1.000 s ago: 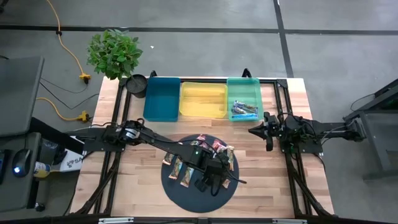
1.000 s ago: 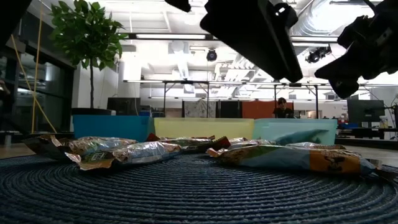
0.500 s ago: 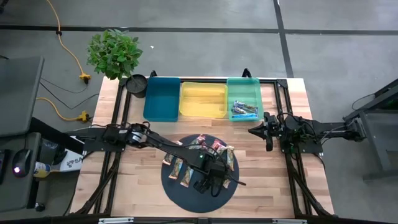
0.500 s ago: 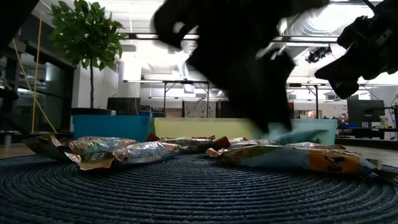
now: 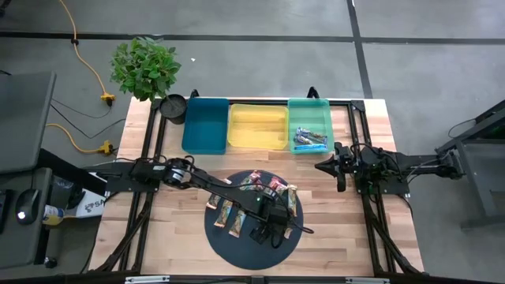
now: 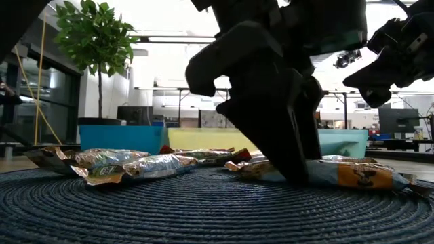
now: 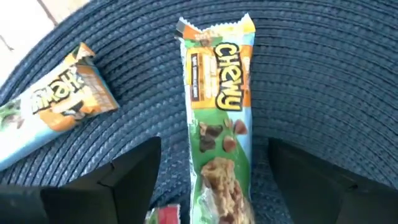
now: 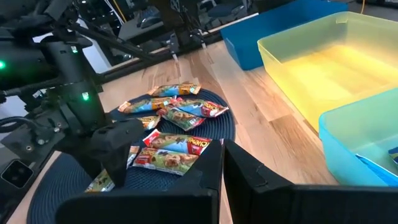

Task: Pick and place Granola Bars by type
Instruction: Put the yellow granola bar into the yellow bin

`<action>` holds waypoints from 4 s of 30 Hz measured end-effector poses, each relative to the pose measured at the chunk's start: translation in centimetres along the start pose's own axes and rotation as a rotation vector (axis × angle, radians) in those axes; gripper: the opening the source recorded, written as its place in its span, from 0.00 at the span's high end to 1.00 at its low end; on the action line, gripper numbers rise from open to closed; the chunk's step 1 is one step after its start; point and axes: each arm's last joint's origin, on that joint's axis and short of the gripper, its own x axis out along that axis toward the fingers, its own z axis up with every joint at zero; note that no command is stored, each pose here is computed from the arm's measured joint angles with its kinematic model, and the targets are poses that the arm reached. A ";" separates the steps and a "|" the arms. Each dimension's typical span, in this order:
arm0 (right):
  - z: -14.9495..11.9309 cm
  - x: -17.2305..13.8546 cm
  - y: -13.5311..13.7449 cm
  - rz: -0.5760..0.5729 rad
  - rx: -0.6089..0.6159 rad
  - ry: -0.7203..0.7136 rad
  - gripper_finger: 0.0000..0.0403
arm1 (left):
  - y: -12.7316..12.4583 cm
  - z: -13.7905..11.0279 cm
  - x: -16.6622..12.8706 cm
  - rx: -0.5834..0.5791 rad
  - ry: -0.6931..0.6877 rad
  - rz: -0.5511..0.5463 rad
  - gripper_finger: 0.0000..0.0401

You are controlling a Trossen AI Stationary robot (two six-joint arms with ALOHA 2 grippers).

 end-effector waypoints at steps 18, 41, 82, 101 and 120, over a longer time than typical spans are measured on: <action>0.0 0.0 0.0 0.000 0.000 0.000 1.00 | 0.7 -0.6 0.9 -0.046 -0.003 -0.099 0.40; 0.0 0.0 0.0 0.000 0.000 0.000 1.00 | 2.2 -1.2 0.9 -0.106 -0.013 -0.164 0.64; 0.0 0.0 0.0 0.000 0.000 0.000 1.00 | 8.2 0.0 -6.5 -0.236 -0.283 -0.298 0.71; 0.0 0.0 0.0 0.000 0.000 0.000 1.00 | 14.6 -2.1 -16.7 -0.239 -0.596 -0.382 0.88; 0.0 0.0 0.0 0.000 0.000 0.000 1.00 | 14.2 -7.4 -34.9 -0.156 -0.839 -0.120 0.88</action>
